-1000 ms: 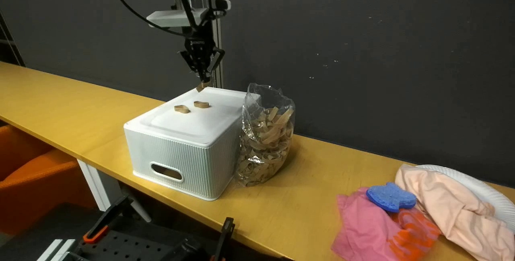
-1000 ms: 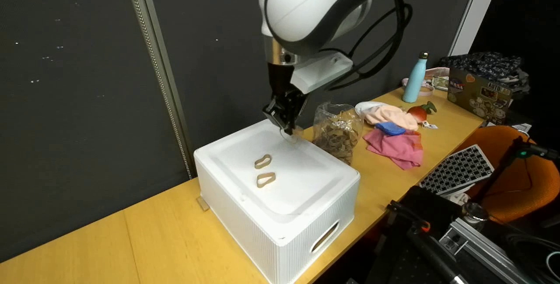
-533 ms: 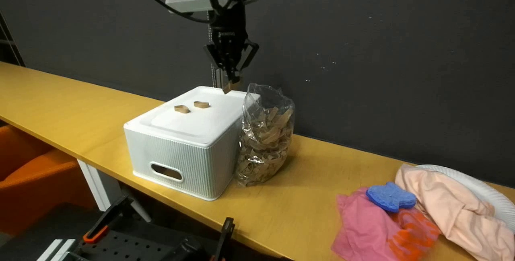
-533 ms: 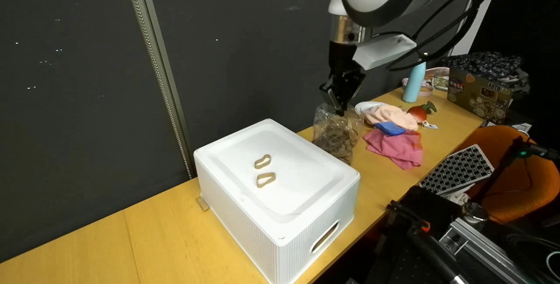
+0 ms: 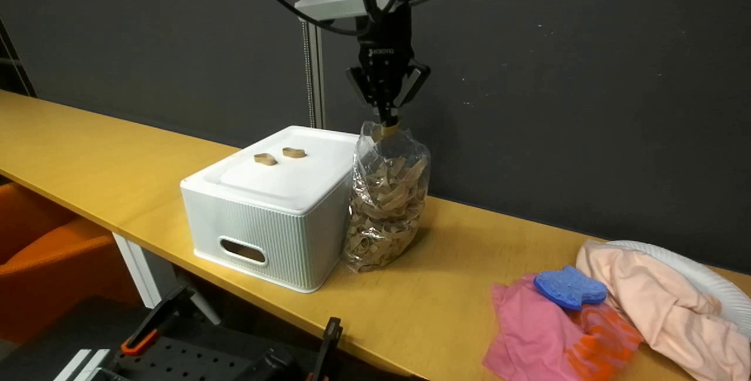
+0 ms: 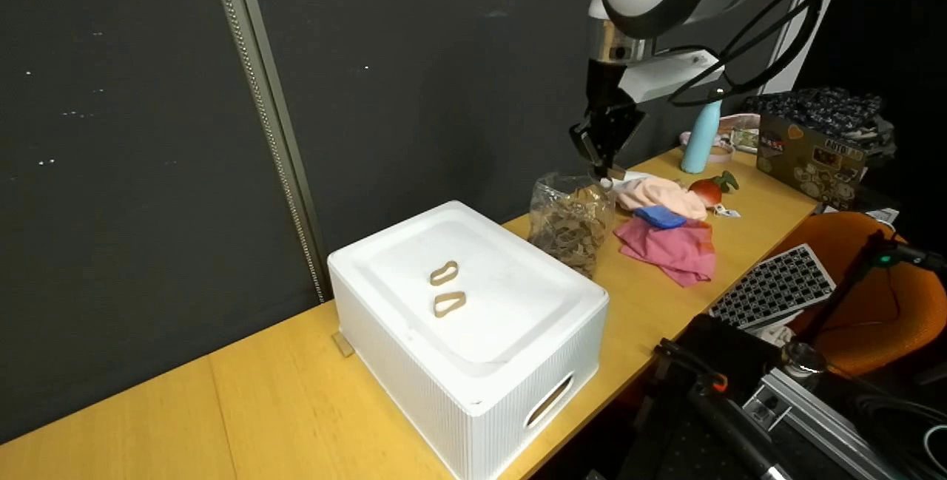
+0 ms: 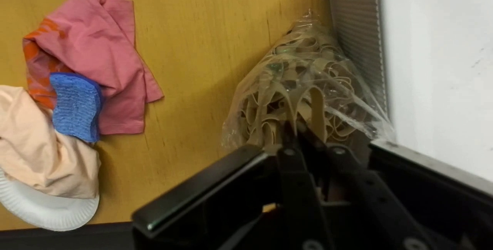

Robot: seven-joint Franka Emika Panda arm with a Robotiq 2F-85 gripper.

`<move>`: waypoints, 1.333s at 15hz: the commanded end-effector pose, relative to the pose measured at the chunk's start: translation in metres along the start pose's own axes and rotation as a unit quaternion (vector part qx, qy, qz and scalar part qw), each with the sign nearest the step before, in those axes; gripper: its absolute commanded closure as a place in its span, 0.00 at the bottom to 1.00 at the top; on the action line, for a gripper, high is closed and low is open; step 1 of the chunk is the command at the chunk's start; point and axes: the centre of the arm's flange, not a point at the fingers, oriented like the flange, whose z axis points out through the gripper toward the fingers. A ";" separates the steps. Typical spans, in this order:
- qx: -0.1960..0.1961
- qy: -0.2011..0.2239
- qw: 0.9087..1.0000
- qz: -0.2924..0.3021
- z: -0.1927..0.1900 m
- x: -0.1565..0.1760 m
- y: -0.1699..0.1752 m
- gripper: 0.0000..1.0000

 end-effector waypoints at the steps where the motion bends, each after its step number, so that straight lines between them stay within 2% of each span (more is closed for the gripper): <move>1: -0.012 -0.004 1.000 0.015 0.013 0.029 0.011 0.99; 7: -0.014 -0.011 1.000 0.014 0.032 0.050 0.008 0.99; 13: -0.014 -0.011 1.000 0.001 0.036 0.052 -0.011 0.99; 14: -0.014 -0.010 1.000 -0.002 0.035 0.051 -0.014 0.80; 15: -0.013 -0.009 1.000 -0.004 0.035 0.049 -0.016 0.68; 20: -0.007 -0.001 1.000 -0.017 0.020 0.038 -0.028 0.34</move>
